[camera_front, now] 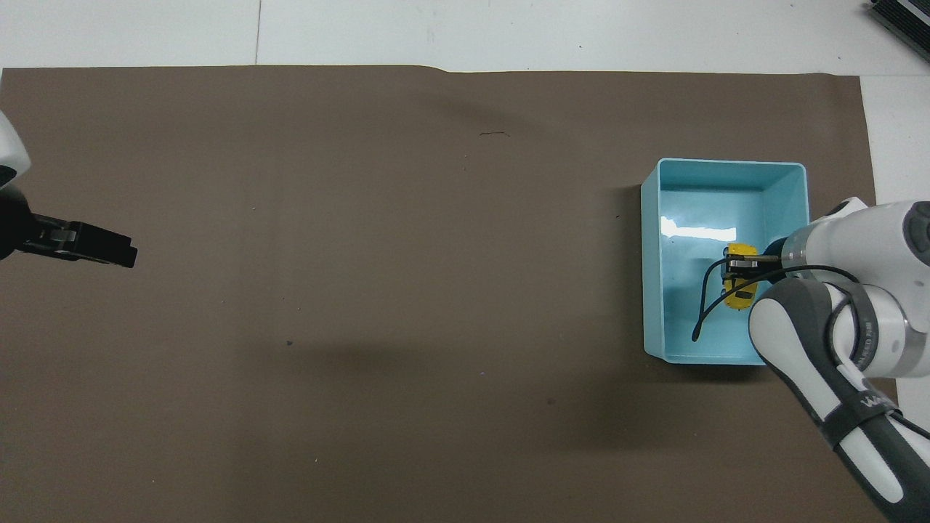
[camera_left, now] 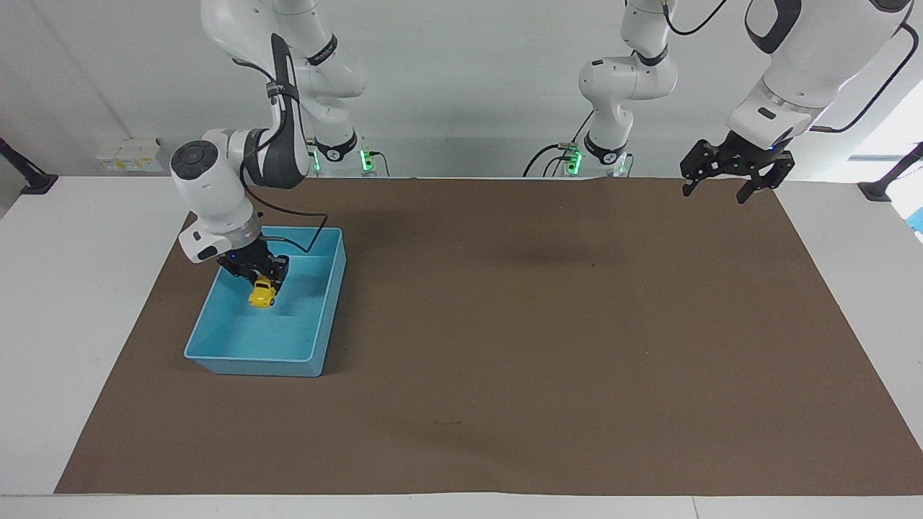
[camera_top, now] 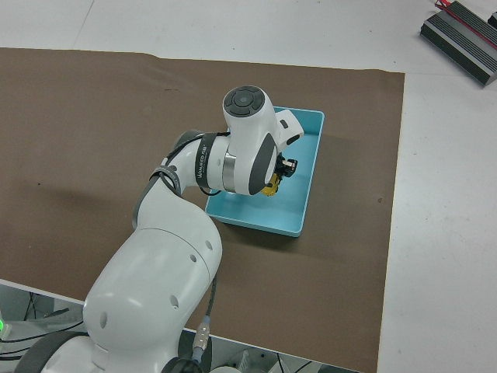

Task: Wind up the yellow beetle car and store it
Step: 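Lower the car into the blue bin and open the right gripper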

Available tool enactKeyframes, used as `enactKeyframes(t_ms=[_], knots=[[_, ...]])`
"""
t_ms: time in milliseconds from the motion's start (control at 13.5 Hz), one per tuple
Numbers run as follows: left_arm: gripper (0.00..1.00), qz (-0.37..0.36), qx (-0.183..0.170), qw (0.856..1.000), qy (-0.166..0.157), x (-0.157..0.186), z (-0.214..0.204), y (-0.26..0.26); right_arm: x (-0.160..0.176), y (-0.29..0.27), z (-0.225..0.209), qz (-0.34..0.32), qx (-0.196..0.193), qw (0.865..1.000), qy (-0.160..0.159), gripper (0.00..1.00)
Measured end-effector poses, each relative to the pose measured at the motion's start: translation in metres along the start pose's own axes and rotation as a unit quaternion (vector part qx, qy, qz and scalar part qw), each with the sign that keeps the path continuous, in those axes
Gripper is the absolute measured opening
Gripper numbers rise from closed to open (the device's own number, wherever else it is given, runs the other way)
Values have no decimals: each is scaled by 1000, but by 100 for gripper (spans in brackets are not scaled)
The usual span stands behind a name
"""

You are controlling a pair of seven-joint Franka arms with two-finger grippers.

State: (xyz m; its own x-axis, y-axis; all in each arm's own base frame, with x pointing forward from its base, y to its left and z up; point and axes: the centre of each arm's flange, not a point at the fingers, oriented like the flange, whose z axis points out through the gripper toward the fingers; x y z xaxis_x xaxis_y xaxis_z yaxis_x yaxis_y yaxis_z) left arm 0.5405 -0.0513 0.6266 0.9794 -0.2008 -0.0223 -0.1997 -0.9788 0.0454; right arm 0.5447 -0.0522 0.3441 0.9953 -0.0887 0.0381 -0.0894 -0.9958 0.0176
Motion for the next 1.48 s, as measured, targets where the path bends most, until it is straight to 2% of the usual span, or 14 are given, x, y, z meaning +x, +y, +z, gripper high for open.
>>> enactKeyframes(t_ms=[297,445,519,816,965,1261,1484], knots=[[100,-10,1,1000,7,-3,-7,-9,-13,-2,39,-24,2,1000,0,46],[100,-14,1,1000,9,-4,-9,-13,-12,-4,42,-29,3,1000,4,47],[100,-14,1,1000,9,-4,-9,-13,-12,-9,42,-35,3,999,4,53],[100,-14,1,1000,9,-4,-9,-13,-1,-21,24,-43,5,999,-1,100],[100,-14,1,1000,9,-4,-9,-13,15,-20,-4,-40,7,999,-3,100],[100,-13,1,1000,9,-4,-9,-13,39,-20,-56,-38,6,999,16,100],[100,-13,1,1000,9,-4,-9,-13,48,-20,-92,-3,6,1000,13,100]])
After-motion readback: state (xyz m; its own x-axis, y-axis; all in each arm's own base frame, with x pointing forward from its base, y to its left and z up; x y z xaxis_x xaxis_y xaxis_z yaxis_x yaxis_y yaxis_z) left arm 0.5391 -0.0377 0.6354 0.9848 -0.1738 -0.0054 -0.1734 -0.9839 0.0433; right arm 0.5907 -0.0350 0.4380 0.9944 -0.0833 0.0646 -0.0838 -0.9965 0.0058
